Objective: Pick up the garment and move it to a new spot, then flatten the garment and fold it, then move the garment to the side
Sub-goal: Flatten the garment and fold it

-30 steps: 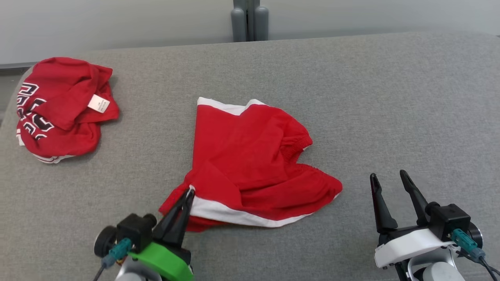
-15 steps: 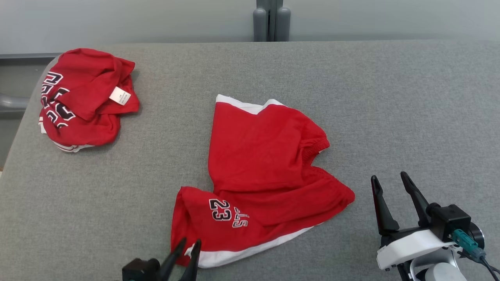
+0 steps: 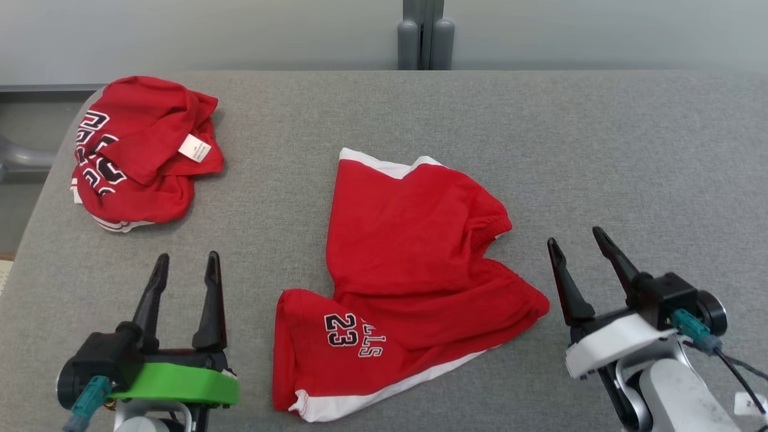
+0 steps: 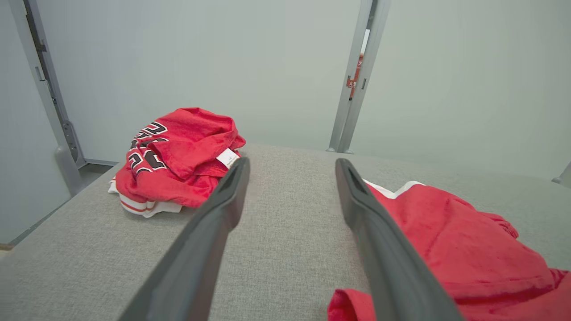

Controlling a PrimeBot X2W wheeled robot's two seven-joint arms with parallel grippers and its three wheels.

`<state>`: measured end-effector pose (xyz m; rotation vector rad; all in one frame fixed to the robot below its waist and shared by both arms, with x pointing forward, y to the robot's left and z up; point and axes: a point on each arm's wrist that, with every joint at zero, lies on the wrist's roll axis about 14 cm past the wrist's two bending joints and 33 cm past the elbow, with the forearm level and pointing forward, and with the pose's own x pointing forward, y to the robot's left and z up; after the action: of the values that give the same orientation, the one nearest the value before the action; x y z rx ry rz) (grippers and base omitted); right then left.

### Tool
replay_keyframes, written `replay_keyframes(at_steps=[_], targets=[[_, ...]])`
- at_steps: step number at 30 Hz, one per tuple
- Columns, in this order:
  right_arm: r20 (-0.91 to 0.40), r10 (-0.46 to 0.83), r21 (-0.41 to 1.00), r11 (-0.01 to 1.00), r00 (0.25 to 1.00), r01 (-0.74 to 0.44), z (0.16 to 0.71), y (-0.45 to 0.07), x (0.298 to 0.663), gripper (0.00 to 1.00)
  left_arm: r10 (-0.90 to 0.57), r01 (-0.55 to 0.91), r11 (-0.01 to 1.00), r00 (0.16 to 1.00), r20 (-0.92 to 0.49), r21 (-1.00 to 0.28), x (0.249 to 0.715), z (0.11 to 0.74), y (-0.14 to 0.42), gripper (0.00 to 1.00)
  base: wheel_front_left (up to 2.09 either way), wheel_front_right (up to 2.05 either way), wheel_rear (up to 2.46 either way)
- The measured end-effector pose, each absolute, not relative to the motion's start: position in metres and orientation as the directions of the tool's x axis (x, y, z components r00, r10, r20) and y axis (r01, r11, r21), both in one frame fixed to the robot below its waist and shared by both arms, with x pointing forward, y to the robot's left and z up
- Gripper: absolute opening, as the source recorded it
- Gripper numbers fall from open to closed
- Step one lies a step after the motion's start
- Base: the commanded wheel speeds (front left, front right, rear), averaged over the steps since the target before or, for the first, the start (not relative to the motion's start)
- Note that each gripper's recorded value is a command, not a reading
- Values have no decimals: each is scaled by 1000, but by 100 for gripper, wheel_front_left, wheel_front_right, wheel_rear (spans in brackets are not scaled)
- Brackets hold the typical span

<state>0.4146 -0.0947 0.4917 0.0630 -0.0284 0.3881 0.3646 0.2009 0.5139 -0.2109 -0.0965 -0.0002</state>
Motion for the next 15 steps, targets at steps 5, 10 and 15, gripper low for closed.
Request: replay_keyframes(at_steps=[5, 10, 15], targets=[[39, 440, -9, 898, 897, -440, 503, -78, 444, 100, 62, -42, 983, 992, 107, -178, 365, 516, 218, 100, 0, 0, 0], [-41, 498, -64, 864, 866, -499, 497, -57, 471, 100, 104, -87, 981, 990, 93, -173, 361, 510, 231, 100, 0, 0, 0], [-174, 519, -81, 840, 837, -537, 471, -44, 489, 100, 143, -129, 977, 987, 74, -168, 354, 504, 241, 100, 0, 0, 0]])
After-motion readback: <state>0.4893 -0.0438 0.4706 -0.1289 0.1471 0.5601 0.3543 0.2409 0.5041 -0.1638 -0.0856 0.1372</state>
